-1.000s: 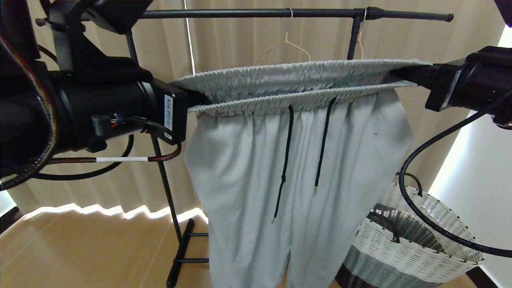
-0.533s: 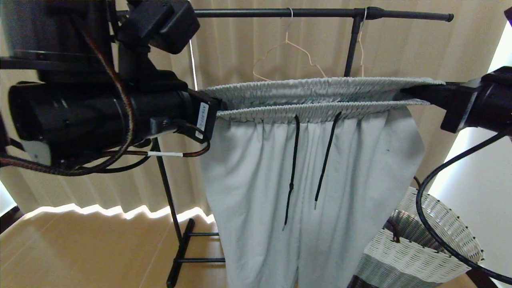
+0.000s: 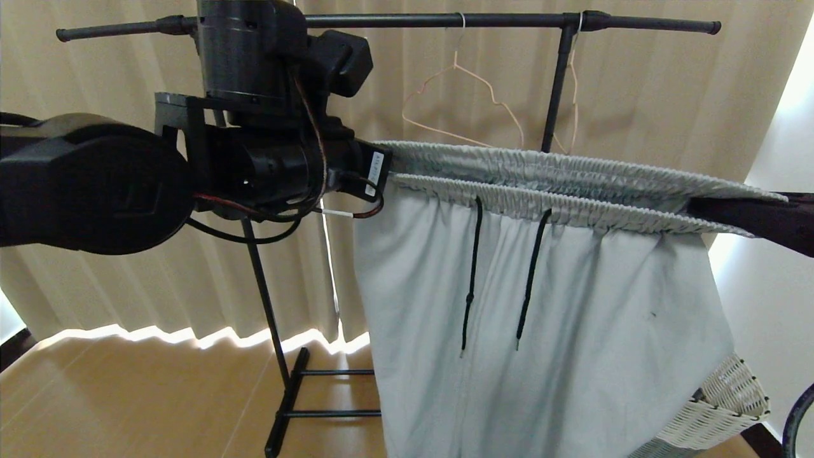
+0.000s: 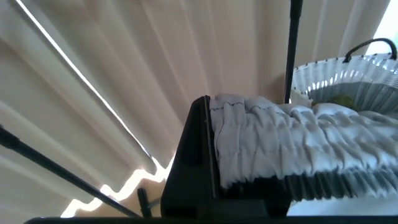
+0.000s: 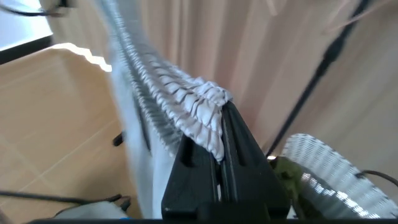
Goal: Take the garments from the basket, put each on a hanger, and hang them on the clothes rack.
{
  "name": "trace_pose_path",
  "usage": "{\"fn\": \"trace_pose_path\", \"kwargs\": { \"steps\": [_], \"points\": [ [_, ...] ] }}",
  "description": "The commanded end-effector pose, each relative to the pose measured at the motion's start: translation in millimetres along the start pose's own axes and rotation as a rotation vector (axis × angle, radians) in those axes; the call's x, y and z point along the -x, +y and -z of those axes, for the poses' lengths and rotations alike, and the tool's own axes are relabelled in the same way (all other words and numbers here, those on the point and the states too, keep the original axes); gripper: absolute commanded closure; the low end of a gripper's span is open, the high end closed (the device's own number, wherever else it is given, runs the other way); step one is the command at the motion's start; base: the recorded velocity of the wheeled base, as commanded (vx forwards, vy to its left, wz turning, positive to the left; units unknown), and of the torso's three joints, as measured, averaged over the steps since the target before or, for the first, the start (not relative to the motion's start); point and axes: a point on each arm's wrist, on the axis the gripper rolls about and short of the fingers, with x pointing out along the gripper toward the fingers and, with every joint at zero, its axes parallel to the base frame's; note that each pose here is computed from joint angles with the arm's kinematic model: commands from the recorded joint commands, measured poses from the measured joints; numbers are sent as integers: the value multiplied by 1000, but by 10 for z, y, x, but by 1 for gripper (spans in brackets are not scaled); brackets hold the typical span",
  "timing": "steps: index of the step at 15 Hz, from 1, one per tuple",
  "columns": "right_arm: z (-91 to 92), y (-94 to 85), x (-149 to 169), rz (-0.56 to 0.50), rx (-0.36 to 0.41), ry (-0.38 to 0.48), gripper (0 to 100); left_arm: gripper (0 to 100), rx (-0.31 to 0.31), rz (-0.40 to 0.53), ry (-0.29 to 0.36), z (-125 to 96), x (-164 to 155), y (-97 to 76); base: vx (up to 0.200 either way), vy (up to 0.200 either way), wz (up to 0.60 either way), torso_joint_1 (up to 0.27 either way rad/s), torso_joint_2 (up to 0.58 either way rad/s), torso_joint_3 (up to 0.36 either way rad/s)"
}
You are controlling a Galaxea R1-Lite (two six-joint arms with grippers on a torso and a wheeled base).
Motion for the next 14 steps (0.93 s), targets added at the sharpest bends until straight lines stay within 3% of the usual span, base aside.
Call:
{"fn": "trace_pose_path", "kwargs": {
  "steps": [1, 5, 9, 14],
  "points": [
    [22, 35, 35, -21, 5, -3, 100, 100, 3, 0, 21, 57, -62, -16, 0, 0, 0, 0, 0, 0],
    [53, -66, -134, 46, 16, 35, 100, 100, 10, -4, -3, -7, 150, 53, 0, 0, 0, 0, 0, 0],
    [52, -304, -582, 134, 2, 2, 100, 100, -3, 24, 10, 37, 726, 163, 0, 0, 0, 0, 0, 0],
    [-74, -373, -928, 125, 11, -84, 100, 100, -31, 229, 12, 109, 1376, 47, 0, 0, 0, 0, 0, 0]
  ]
}}
